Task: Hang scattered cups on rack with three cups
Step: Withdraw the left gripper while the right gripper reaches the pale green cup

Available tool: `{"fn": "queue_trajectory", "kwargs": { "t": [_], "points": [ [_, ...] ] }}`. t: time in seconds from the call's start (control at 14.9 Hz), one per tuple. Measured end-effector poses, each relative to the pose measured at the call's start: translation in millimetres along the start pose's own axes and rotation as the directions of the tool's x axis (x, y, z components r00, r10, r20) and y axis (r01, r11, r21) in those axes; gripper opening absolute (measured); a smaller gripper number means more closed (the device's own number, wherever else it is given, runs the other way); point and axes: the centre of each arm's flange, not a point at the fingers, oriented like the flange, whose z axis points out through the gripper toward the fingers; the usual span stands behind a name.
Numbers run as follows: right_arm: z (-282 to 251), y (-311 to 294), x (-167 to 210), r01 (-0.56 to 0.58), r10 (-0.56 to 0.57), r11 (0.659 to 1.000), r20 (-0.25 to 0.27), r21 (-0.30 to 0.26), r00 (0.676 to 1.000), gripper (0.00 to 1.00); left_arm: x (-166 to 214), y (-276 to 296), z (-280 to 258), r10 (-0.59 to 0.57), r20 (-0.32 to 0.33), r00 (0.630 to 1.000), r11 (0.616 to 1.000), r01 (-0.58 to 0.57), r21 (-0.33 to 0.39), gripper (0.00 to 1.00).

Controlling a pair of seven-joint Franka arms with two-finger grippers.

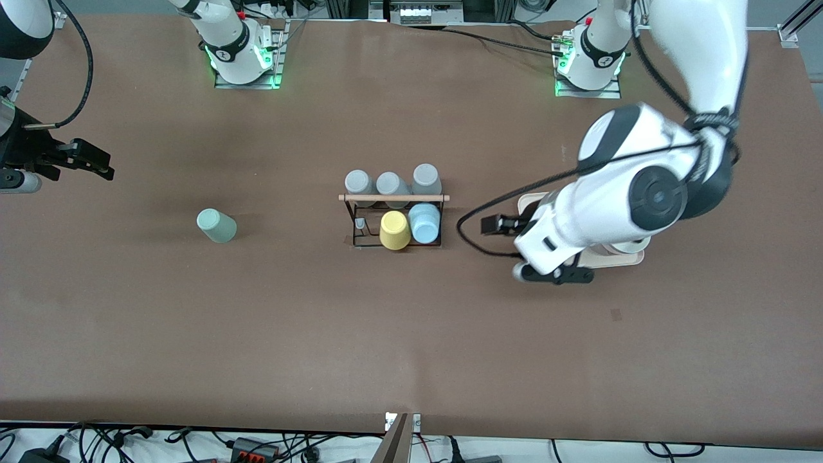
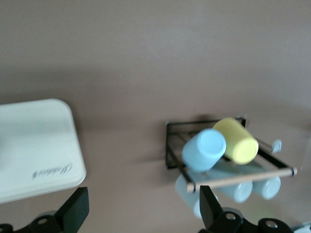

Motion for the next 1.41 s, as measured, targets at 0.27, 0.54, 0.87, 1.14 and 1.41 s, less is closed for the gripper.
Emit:
{"fn": "queue_trajectory", "kwargs": {
  "t": [0.27,0.54,0.87,1.14,1.41],
  "points": [
    [0.2,0.2,0.1,0.0,0.0,1.0,0.0,0.0,1.0,1.0,-1.4,-69.1,-31.2,-0.096,0.08,0.992,0.995,0.093,0.041,1.0],
    [3.2,-0.4,0.4,0.001,-0.001,1.0,0.011,0.001,1.0,1.0,-23.9,-124.5,-74.7,-0.176,0.072,0.982,0.963,0.156,0.221,1.0],
    [37.5,-2.6,10.8,0.005,-0.005,1.0,0.082,0.004,0.997,1.0,-46.5,-140.2,-112.7,-0.203,0.016,0.979,0.949,0.193,0.25,1.0],
    [88.7,-4.0,25.8,0.008,-0.009,1.0,0.169,0.008,0.986,1.0,-47.6,-147.4,-97.8,-0.201,-0.05,0.978,0.952,0.207,0.227,1.0],
    [142.1,-15.4,46.8,0.029,-0.029,1.0,0.193,0.006,0.981,1.0,-64.8,-153.2,-99.9,-0.179,-0.079,0.981,0.954,0.193,0.23,1.0]
  ]
}}
